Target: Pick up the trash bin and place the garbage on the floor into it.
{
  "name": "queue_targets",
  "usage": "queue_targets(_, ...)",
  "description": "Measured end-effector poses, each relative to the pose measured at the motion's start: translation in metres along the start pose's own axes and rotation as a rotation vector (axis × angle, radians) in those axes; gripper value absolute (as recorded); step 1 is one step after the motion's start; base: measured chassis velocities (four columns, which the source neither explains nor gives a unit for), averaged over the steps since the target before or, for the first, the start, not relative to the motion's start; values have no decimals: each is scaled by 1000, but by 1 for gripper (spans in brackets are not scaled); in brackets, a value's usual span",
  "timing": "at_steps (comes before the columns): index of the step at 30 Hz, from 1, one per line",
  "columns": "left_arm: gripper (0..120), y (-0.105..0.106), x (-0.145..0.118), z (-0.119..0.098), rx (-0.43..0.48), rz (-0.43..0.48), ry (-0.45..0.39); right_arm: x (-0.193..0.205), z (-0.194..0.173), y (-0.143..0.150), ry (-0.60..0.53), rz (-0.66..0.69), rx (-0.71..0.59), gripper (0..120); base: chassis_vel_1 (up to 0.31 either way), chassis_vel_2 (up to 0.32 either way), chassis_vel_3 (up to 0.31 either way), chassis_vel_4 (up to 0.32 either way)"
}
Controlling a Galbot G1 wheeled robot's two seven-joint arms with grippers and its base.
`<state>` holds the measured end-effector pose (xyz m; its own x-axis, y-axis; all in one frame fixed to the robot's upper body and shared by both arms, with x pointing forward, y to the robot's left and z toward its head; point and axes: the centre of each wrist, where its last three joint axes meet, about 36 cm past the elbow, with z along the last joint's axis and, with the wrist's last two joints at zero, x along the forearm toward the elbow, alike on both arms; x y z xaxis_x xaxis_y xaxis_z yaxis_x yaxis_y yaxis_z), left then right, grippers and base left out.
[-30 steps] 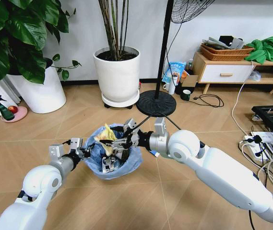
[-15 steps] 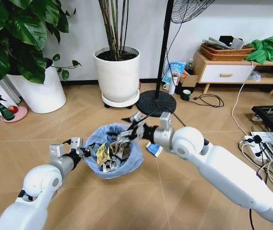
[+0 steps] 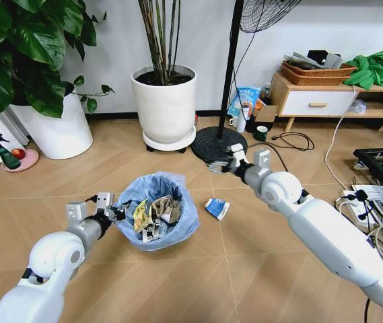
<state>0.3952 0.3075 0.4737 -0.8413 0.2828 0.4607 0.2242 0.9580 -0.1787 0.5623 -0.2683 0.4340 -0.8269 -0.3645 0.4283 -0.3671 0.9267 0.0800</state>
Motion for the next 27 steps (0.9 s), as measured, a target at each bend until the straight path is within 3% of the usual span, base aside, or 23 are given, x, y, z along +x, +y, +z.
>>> queue_targets(3, 0, 0, 0, 0, -1, 0, 1, -19, 31, -13, 64, 62, -23, 100, 0, 0, 0, 0)
queue_targets(4, 0, -1, 0, 0, -3, 3, 3, -38, 60, -13, 121, 108, -52, 100, 0, 0, 0, 0)
queue_targets(9, 0, -1, 0, 0, -7, 4, 6, -73, 102, 18, 194, 186, -126, 100, 0, 0, 0, 0)
queue_targets(17, 0, -3, -1, 1, -9, 11, 10, -104, 135, 49, 269, 294, -140, 100, 0, 0, 0, 0)
queue_targets(27, 0, -3, -3, 3, -7, 12, 14, -122, 158, 36, 292, 377, -149, 100, 0, 0, 0, 0)
